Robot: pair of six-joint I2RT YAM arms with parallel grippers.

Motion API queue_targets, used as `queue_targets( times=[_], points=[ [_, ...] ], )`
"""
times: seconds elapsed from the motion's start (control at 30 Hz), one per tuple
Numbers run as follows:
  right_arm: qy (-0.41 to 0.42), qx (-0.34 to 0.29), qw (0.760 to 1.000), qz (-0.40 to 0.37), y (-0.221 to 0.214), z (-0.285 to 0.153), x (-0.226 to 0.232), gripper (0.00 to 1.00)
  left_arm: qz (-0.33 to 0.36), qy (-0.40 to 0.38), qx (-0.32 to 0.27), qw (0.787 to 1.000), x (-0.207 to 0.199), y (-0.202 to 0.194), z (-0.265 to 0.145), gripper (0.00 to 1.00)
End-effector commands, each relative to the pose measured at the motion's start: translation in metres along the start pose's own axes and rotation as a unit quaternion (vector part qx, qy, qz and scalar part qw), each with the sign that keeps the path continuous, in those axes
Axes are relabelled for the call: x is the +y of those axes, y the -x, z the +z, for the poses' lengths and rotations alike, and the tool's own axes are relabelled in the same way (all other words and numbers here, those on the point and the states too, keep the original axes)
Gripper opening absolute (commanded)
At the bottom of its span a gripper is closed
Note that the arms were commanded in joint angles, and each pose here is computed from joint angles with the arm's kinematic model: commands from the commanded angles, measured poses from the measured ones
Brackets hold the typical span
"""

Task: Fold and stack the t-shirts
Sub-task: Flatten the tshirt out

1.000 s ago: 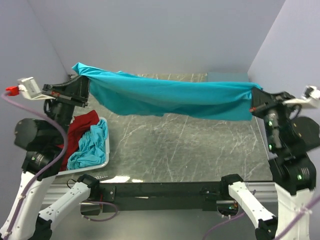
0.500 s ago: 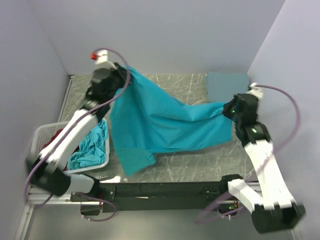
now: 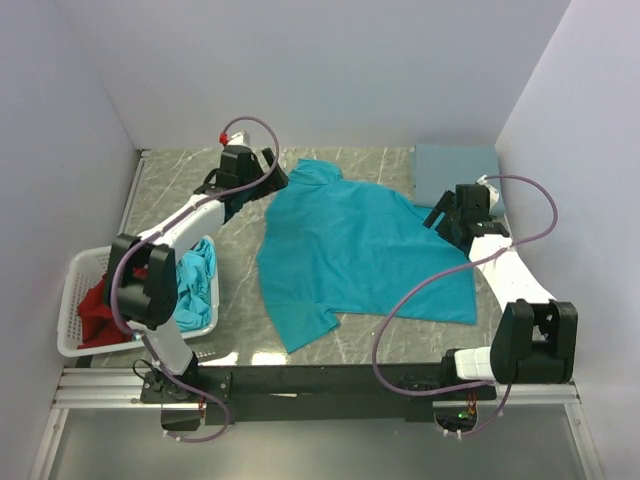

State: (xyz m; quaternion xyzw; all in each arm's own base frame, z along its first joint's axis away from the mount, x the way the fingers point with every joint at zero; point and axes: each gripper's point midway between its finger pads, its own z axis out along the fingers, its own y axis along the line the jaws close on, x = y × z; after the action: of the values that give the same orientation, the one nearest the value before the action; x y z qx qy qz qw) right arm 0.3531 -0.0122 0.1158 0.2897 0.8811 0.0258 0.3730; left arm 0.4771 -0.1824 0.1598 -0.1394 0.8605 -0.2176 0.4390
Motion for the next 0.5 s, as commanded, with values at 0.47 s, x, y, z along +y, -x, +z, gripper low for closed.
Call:
queue_targets(
  times=[0.47],
  points=[
    [-0.017,-0.120,0.988,0.098,0.000,-0.075,-0.048,0.90,-0.036,-0.067,0.077,0.994,-0.015,-0.116,-0.147,0.96]
  ],
)
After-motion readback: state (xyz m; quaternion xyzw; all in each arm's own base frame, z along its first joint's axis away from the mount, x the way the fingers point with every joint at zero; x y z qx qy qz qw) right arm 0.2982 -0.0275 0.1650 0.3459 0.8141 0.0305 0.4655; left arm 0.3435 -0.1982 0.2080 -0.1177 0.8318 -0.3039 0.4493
